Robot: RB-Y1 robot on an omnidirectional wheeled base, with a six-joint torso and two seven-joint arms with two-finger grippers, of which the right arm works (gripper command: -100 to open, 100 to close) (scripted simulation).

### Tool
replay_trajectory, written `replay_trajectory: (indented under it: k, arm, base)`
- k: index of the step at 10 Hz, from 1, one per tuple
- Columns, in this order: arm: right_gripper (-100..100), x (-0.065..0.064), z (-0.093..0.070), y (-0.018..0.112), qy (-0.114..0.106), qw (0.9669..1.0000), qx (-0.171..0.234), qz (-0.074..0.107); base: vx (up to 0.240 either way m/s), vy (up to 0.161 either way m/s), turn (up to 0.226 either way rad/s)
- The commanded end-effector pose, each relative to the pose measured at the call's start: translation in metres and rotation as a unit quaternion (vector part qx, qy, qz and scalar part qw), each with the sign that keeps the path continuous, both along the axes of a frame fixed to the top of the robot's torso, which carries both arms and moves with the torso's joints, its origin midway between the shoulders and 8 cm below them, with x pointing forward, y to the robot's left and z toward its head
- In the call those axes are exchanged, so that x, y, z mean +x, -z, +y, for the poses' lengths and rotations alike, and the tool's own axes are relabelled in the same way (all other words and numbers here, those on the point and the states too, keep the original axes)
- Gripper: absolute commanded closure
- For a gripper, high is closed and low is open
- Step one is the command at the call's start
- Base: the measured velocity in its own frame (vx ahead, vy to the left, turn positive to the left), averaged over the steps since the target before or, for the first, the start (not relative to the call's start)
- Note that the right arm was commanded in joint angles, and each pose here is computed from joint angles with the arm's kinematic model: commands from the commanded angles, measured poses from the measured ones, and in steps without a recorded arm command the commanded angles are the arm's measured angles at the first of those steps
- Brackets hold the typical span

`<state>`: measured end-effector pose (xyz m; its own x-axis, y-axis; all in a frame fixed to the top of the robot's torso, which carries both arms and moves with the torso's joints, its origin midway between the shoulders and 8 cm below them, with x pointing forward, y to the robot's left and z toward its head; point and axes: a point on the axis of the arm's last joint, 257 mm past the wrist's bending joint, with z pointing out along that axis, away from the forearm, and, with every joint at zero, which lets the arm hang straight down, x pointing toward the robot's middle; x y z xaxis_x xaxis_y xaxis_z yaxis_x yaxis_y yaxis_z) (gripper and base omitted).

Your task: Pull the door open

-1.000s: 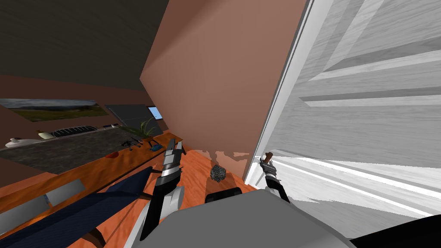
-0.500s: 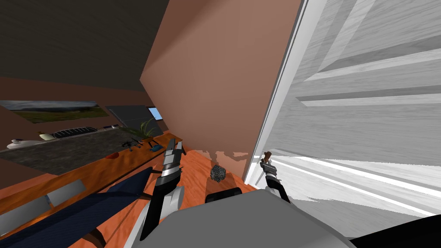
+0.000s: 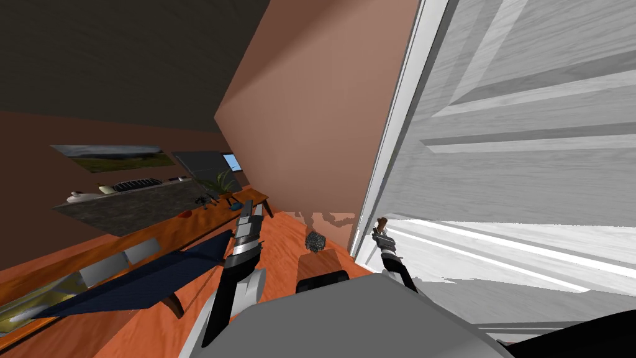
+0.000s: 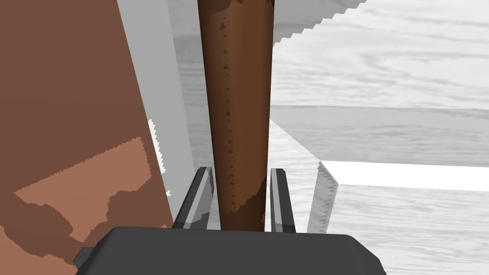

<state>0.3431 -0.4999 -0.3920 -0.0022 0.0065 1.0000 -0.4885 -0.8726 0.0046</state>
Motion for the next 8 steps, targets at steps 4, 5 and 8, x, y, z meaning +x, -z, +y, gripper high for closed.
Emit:
replay_trajectory:
  k: [4,5,8]
  arm:
    - [100,0.004,0.023,-0.001,-0.042,0.9991,0.003,0.001]
    - [100,0.005,0.02,-0.003,-0.038,0.9993,0.002,-0.001]
    - [100,0.005,0.039,-0.001,-0.07,0.9976,0.002,0.001]
  base:
    - [-0.221,0.011,0.059]
    - [-0.097,0.021,0.016]
    - [-0.215,-0.005,0.06]
